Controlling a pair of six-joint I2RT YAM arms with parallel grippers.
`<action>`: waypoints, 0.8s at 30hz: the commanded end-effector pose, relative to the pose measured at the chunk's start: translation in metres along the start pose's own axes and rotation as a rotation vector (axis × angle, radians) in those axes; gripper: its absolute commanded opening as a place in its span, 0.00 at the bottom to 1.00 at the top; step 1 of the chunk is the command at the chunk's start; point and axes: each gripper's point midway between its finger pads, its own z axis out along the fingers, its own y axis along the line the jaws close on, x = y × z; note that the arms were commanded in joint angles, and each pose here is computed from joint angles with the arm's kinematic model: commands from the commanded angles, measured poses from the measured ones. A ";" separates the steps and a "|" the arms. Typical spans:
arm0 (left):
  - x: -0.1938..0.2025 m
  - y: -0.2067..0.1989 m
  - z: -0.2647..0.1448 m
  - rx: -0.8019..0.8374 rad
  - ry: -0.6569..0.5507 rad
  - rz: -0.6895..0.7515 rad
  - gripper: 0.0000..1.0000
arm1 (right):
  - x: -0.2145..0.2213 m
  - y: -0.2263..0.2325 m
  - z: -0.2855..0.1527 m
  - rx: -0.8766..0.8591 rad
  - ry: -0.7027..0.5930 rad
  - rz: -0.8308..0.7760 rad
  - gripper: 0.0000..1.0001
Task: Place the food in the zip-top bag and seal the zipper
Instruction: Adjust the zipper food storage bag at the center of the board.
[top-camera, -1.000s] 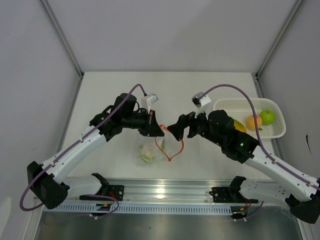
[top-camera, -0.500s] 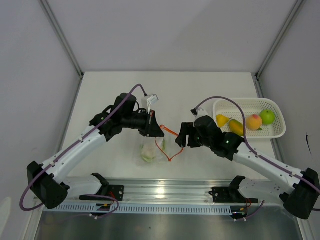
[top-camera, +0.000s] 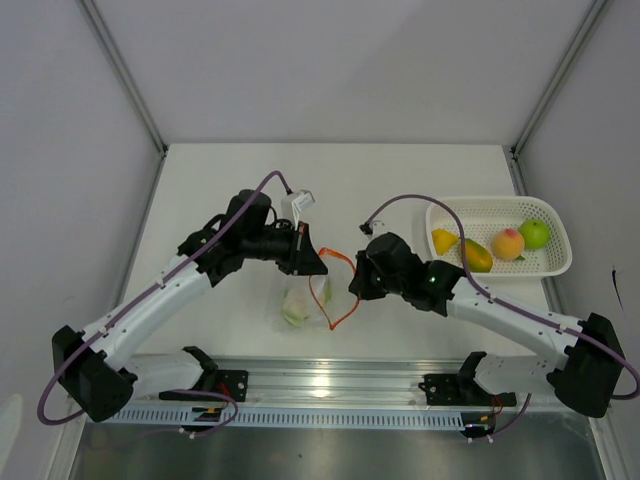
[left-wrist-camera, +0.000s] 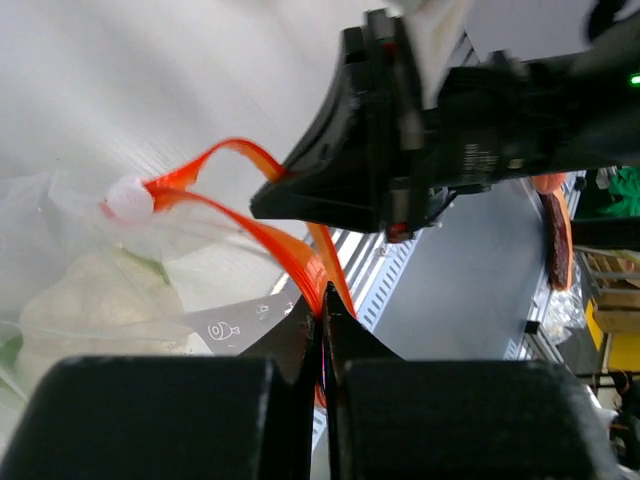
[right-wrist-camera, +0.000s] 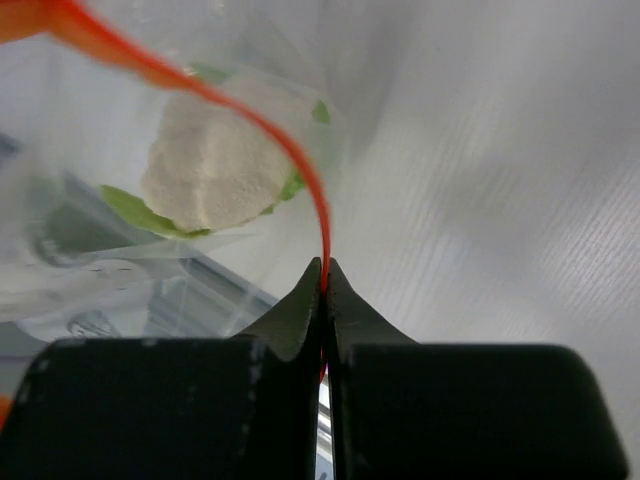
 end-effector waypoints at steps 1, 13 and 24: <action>0.004 0.003 -0.004 -0.011 -0.057 0.007 0.01 | -0.062 0.046 -0.031 -0.095 -0.161 -0.051 0.00; 0.001 -0.021 -0.035 0.045 -0.224 0.018 0.01 | -0.117 0.081 -0.074 -0.127 -0.247 -0.099 0.00; -0.005 -0.014 -0.029 0.002 -0.198 0.022 0.01 | -0.100 0.065 -0.057 -0.061 -0.192 -0.062 0.02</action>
